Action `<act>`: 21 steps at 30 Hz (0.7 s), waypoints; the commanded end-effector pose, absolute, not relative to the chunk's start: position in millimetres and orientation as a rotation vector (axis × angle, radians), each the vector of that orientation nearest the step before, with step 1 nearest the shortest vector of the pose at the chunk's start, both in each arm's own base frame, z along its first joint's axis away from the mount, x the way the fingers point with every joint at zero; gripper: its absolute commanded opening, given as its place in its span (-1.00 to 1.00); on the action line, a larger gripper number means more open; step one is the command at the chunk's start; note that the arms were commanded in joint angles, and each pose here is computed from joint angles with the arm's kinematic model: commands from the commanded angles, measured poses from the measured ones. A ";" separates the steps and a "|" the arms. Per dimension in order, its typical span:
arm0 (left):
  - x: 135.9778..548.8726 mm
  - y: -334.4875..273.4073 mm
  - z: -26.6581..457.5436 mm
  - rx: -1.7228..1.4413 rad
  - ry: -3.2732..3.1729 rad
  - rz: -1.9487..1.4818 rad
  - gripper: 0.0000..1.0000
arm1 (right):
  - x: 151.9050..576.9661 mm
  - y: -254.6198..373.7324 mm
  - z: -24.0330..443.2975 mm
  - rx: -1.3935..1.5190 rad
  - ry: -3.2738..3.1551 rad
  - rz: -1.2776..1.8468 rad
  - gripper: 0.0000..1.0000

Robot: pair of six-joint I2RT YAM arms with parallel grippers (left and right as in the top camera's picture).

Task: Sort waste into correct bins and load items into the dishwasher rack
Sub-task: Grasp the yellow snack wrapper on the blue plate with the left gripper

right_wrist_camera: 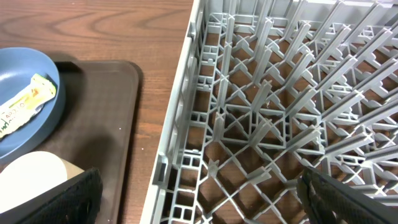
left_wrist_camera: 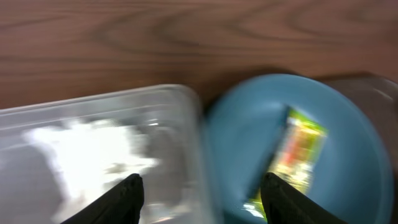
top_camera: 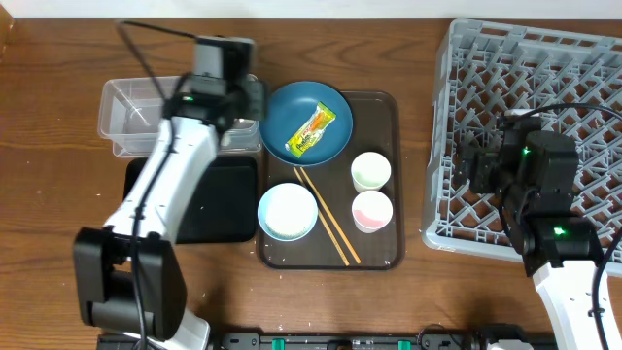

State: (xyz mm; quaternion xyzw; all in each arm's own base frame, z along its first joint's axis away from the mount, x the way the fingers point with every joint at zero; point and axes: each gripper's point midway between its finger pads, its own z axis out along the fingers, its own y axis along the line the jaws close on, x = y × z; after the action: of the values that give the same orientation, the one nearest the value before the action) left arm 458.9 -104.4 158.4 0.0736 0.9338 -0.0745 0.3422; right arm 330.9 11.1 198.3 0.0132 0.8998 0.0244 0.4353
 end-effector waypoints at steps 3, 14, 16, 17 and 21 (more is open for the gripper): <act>445.5 -160.4 128.9 0.406 2.469 -0.234 0.27 | 333.8 12.7 208.7 0.018 2.214 0.054 0.98; 455.1 -182.3 44.7 0.502 2.557 -0.208 0.45 | 333.7 12.7 208.5 0.018 2.215 0.054 0.99; 455.1 -182.1 35.5 0.504 2.571 -0.205 0.45 | 333.7 12.7 208.5 0.018 2.215 0.054 0.99; 454.2 -181.8 30.5 0.505 2.582 -0.204 0.45 | 333.7 12.7 208.5 0.018 2.215 0.054 0.98; 450.8 -180.8 23.4 0.509 2.606 -0.201 0.18 | 333.7 12.7 208.5 0.018 2.215 0.054 0.99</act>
State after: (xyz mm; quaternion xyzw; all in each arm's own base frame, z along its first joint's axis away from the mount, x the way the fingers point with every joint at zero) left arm 451.6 -184.2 27.2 0.1806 0.9499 -0.0804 0.2419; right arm 330.9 11.1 198.3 0.0133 0.8998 0.0242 0.4353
